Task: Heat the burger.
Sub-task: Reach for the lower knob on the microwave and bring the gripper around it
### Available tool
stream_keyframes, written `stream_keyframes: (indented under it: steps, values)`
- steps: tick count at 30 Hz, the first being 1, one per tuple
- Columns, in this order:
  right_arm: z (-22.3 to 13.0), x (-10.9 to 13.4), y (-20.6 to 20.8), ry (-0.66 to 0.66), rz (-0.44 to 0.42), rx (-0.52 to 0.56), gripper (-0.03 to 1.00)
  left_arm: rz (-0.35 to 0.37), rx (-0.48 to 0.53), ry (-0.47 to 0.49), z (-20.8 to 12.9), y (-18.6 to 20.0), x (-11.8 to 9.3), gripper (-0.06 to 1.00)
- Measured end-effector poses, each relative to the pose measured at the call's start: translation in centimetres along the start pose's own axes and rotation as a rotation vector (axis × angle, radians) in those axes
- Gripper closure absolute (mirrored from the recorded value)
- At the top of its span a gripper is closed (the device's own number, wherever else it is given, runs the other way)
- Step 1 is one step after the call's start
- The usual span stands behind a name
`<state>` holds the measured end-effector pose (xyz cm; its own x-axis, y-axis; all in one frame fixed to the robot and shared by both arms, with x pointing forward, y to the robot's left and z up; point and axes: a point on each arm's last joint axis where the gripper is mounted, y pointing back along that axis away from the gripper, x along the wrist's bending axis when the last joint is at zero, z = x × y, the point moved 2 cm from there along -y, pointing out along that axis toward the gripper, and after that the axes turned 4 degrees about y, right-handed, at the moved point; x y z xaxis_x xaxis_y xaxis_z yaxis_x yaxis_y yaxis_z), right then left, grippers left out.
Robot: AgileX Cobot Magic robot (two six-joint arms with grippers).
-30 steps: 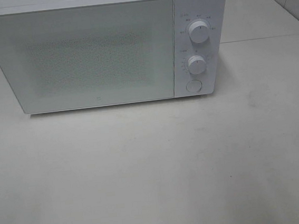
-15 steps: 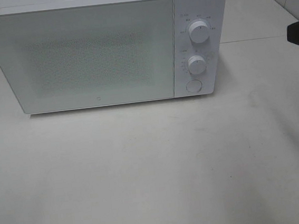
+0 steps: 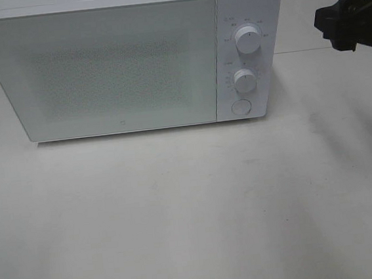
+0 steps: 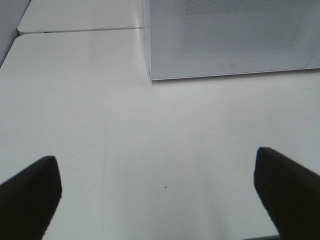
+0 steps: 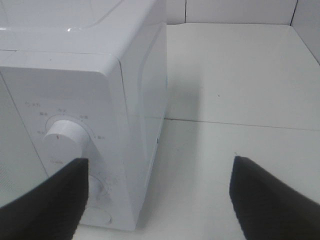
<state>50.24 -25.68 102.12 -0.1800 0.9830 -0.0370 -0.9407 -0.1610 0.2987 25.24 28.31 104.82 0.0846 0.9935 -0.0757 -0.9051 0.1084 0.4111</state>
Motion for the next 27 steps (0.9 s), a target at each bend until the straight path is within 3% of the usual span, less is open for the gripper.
stream_keyframes:
  steps: [9,27]
  values:
    - [-1.9,1.9,-2.3,0.002,-0.014,-0.117,0.21,0.000,0.000,0.000,0.0,0.0,0.0,-0.05]
    - [-5.4,7.1,-4.1,-0.003,-0.126,-0.202,0.21,0.000,0.000,0.002,0.0,0.0,0.0,-0.05]
